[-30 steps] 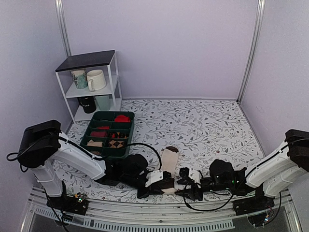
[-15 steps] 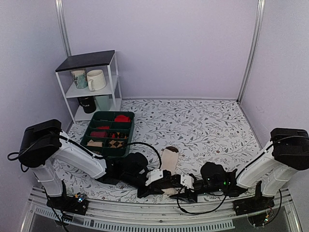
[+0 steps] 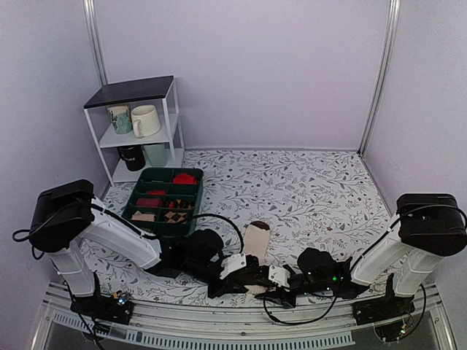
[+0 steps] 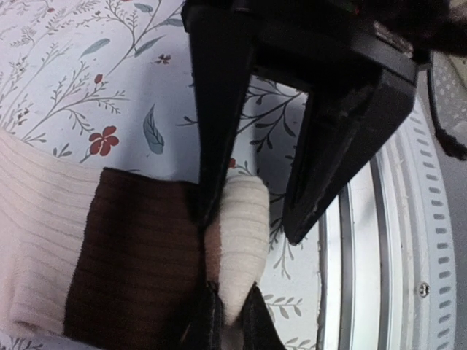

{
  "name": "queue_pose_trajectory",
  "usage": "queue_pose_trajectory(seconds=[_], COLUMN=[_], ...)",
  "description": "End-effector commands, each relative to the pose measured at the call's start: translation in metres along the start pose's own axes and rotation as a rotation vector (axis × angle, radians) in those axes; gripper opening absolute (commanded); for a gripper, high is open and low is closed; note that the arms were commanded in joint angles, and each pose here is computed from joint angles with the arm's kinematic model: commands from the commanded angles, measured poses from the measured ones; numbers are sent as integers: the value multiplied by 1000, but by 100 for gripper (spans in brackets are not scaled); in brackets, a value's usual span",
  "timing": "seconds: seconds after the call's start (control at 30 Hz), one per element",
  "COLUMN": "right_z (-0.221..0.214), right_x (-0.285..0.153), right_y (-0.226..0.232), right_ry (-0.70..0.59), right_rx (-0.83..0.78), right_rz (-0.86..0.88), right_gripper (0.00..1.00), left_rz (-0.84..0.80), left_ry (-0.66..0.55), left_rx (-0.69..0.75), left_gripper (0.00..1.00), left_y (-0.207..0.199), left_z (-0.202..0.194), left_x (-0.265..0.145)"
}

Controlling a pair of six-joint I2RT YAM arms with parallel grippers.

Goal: Roll the socks
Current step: Roll the sock at the center of the board.

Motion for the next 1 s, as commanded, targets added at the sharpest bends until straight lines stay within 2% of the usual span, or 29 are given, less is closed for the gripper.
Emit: queue_pose_trajectory(seconds=[0.0,0.2,0.3,0.43,0.53,0.63,0.67,0.7,0.77,0.87,0.97], right_z=[-7,-14,-20,-28,-32,-36,-38,-40,-44,-47,-52], right_x=[7,3,3,4,3,0,-2,-3,-4,-2,0], right_y=[-1,0,1,3,1,-4,-5,-6,-8,-10,-9], right_ry=[39,71,99,125,138,153,158,163,186,233,287], right_rx=[59,137,197,258,312,386,411,443,497,579,657], right_rz=[-20,-30,-38,-10,-3,16,24,29,48,73,93], right_gripper=[30,3,0,0,0,0,0,0,0,0,0], left_rz=[-4,-13,2,58,147,262,289,304,310,287,239], left_ry=[261,266,243,141,13,-164,-214,-258,-326,-352,-306], left_rx=[-96,-98,-90,-42,57,206,243,282,373,417,401], left_gripper=[0,0,0,16,16,18,22,36,97,99,100], left_y=[2,2,2,3,-2,-15,-17,-19,-25,-29,-29], left_z=[-57,-59,-55,-36,-13,12,17,21,24,22,11], left_x=[7,8,6,-4,-21,-48,-58,-66,-79,-86,-79])
Point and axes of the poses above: each gripper's point midway between its finger pads, its own x axis out along the fingers, its own y axis along the line the jaws close on, z = x × y, the point moved 9 cm from there along -x, back along the fingers, and after that the axes turned 7 degrees about -x, right-handed, at the moved point
